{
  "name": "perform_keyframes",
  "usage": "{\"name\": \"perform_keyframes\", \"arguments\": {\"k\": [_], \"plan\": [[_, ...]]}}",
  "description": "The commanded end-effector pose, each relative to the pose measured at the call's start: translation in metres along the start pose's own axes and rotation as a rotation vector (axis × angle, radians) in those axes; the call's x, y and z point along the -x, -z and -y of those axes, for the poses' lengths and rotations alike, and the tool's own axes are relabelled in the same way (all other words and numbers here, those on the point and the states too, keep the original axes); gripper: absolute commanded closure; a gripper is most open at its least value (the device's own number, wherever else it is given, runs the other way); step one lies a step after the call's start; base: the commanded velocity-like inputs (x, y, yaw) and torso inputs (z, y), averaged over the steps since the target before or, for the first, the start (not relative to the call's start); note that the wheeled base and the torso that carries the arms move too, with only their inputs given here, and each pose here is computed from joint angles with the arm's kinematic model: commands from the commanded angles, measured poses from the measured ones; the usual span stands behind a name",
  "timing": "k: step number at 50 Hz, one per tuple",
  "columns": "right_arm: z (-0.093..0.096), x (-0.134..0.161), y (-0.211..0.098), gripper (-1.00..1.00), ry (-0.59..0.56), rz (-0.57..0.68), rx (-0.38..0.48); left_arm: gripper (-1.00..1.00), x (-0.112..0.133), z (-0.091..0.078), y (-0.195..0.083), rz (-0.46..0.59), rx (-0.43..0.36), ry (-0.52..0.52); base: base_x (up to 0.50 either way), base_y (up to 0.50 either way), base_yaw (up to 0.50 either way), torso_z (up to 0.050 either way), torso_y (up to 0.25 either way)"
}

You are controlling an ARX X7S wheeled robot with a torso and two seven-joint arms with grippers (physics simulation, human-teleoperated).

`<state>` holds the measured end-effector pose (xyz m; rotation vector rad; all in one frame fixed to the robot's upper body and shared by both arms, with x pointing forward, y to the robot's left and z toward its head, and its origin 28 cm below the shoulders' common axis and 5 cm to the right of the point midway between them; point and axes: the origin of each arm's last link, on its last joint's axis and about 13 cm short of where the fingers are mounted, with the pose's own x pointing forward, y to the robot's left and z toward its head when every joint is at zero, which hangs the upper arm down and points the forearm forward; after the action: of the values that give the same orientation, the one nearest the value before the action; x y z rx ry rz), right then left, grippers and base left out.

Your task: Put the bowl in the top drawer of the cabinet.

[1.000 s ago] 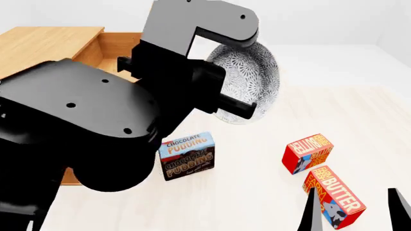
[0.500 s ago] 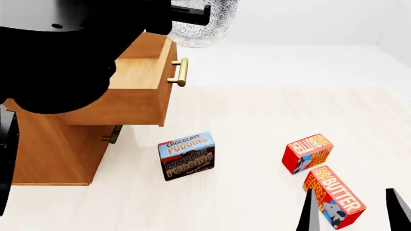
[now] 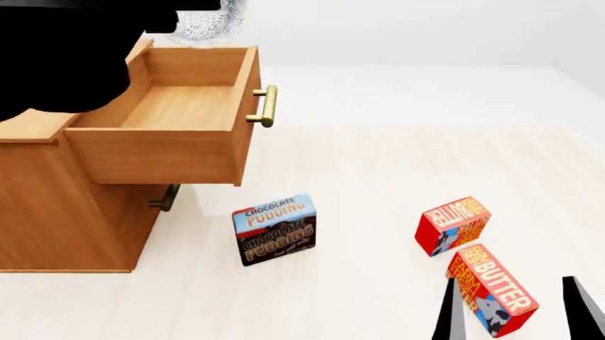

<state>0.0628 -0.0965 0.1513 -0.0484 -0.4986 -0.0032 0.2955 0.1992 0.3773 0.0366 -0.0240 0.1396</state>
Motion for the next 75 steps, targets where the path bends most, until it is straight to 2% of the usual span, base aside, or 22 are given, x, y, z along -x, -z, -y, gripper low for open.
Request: {"name": "perform_keyframes", "arguments": {"k": [1,10,29,46,69,75], "plan": [[0.000,-0.001,0.001,-1.00,0.003,-0.003,0.002,1.00,-0.030,-0.005,0.021,-0.032,-0.053,-0.122,0.00,0.00,0.00,0.000,0.000],[0.001,-0.002,0.001,-1.00,0.003,-0.006,0.001,1.00,-0.050,0.002,0.039,-0.068,-0.102,-0.163,0.00,0.00,0.00,0.000,0.000],[0.002,-0.002,0.002,-1.00,0.008,-0.005,0.003,1.00,-0.079,0.006,0.050,-0.087,-0.164,-0.234,0.00,0.00,0.00,0.000,0.001],[0.003,-0.002,0.002,-1.00,0.009,-0.001,0.007,1.00,-0.094,0.005,0.064,-0.151,-0.299,-0.322,0.00,0.00,0.00,0.000,0.001],[0.002,0.000,0.000,-1.00,0.006,-0.003,0.001,1.00,-0.098,0.007,0.078,-0.189,-0.321,-0.344,0.00,0.00,0.00,0.001,0.000],[0.002,0.000,0.000,-1.00,0.006,-0.004,0.000,1.00,-0.104,0.005,0.084,-0.220,-0.340,-0.389,0.00,0.00,0.00,0.000,0.002]]}}
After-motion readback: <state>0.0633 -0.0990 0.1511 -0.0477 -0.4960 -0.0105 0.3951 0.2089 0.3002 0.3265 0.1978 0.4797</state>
